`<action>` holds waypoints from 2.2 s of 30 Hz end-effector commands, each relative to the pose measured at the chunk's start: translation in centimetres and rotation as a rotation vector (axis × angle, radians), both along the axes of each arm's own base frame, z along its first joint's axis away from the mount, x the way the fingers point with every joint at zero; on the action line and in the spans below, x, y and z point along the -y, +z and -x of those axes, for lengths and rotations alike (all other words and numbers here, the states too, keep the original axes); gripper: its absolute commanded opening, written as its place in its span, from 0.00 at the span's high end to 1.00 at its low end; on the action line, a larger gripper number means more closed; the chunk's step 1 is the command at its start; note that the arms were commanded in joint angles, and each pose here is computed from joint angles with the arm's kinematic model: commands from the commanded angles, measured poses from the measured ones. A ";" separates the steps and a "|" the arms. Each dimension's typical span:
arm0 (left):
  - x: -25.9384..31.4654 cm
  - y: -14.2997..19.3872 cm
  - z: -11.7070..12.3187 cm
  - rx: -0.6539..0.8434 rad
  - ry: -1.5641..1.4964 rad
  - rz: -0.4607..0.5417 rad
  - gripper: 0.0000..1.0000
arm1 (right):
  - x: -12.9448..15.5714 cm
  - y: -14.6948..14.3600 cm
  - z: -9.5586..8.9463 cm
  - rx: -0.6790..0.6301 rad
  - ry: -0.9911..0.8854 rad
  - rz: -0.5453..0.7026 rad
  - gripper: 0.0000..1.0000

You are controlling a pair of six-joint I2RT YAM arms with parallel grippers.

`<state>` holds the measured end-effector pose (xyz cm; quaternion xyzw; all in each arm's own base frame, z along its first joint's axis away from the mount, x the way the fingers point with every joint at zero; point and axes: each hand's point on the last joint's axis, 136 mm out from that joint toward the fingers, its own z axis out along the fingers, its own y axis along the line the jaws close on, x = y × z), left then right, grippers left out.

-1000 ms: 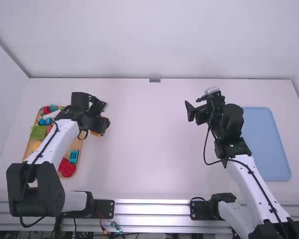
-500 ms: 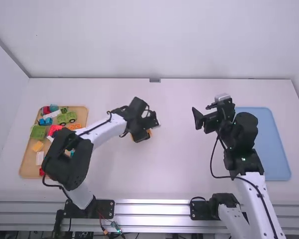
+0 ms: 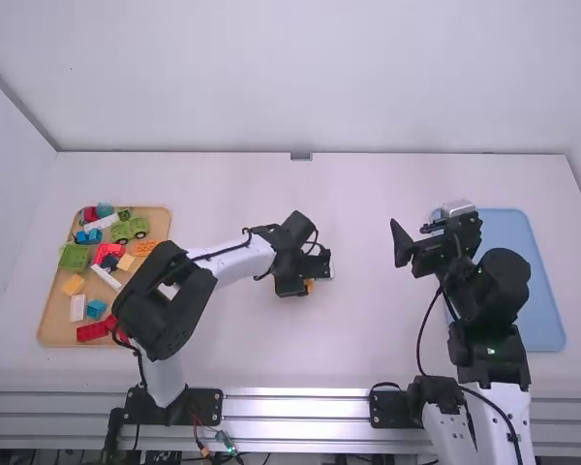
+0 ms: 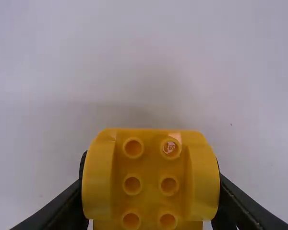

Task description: Assemble lego blocks to make yellow taxi

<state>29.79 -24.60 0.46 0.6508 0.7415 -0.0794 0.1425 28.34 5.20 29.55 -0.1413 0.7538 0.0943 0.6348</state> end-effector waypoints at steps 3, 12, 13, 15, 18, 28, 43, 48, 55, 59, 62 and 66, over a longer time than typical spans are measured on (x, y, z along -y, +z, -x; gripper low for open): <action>-0.3 -0.6 0.3 -0.008 -0.035 -0.011 0.98 | -0.6 1.2 -0.4 0.018 0.025 -0.004 0.02; -0.5 -1.8 0.8 0.005 -0.047 -0.008 0.73 | -1.5 0.5 -2.2 0.005 0.053 -0.004 0.02; -0.5 -1.8 0.8 0.006 -0.048 -0.009 0.48 | -1.5 0.4 -2.3 0.002 0.053 -0.005 0.02; -0.4 -1.7 0.7 0.008 -0.045 -0.007 0.01 | -1.5 0.3 -2.6 0.000 0.052 -0.004 0.01; -0.3 -0.9 -0.3 0.012 -0.013 0.005 0.01 | -1.5 0.3 -2.8 0.001 0.054 -0.004 0.01; -0.5 6.4 -2.6 0.062 0.001 0.066 0.01 | -1.5 0.8 -2.5 0.018 0.053 -0.004 0.01; -26.2 12.7 -9.7 0.120 1.511 0.142 0.01 | -1.5 1.1 -2.7 0.033 0.053 -0.004 0.01; -34.2 12.1 -6.8 0.110 1.945 0.093 0.01 | -1.5 0.6 -3.3 0.020 0.053 -0.004 0.02; -41.1 11.2 -2.1 0.035 2.052 -0.010 0.01 | -1.5 -0.2 -4.7 -0.012 0.044 -0.047 0.01; -41.8 10.3 -2.5 -0.012 1.898 0.032 0.01 | -1.6 -0.4 -5.3 -0.013 0.045 -0.053 0.02; -42.1 9.2 -1.9 -0.072 1.843 0.031 0.01 | -1.6 -0.5 -5.6 -0.010 0.045 -0.053 0.01; -43.4 6.6 -1.3 -0.123 1.762 -0.034 0.01 | -2.0 -0.2 -5.5 0.000 0.070 -0.057 0.02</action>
